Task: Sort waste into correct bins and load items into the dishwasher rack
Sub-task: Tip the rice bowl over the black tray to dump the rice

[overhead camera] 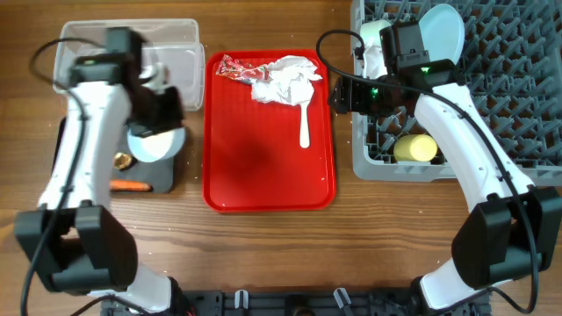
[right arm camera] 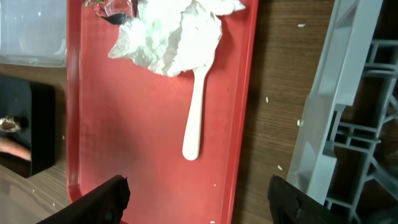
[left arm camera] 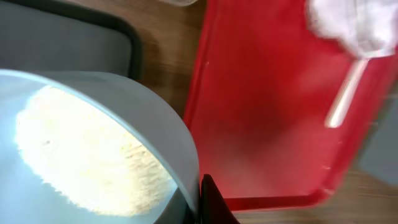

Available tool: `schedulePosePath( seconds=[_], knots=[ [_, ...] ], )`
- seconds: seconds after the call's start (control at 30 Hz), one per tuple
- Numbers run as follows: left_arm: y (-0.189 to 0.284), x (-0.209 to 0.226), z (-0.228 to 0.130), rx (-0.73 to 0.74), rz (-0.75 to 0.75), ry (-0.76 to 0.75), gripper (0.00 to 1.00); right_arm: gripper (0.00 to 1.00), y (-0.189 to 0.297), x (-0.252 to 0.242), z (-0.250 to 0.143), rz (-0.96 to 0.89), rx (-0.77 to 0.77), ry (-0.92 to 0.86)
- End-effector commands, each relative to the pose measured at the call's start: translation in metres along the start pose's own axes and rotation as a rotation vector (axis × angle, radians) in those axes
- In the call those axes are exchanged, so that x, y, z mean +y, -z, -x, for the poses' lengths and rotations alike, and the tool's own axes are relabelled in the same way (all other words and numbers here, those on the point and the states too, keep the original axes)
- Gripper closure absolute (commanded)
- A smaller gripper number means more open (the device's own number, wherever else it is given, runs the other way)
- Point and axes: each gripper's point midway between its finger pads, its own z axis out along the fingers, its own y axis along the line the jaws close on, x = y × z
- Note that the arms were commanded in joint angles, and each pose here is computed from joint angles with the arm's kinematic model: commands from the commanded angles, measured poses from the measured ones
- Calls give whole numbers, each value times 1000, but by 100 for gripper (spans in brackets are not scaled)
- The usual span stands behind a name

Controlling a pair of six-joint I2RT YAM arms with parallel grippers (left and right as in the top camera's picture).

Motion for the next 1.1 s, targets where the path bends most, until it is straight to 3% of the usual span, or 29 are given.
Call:
schedulePosePath(
  seconds=[0.0, 0.1, 0.37, 1.07],
  knots=[
    [18, 9, 8, -40, -262, 18, 96, 25, 9, 3, 1, -5, -19, 30],
    [30, 29, 17, -111, -449, 69, 96, 25, 9, 3, 1, -5, -16, 29],
    [20, 52, 8, -186, -688, 150, 96, 25, 9, 2, -3, -9, 0, 22],
    [22, 57, 19, -252, -797, 154, 96, 25, 9, 1, -8, -14, 21, 14]
  ],
)
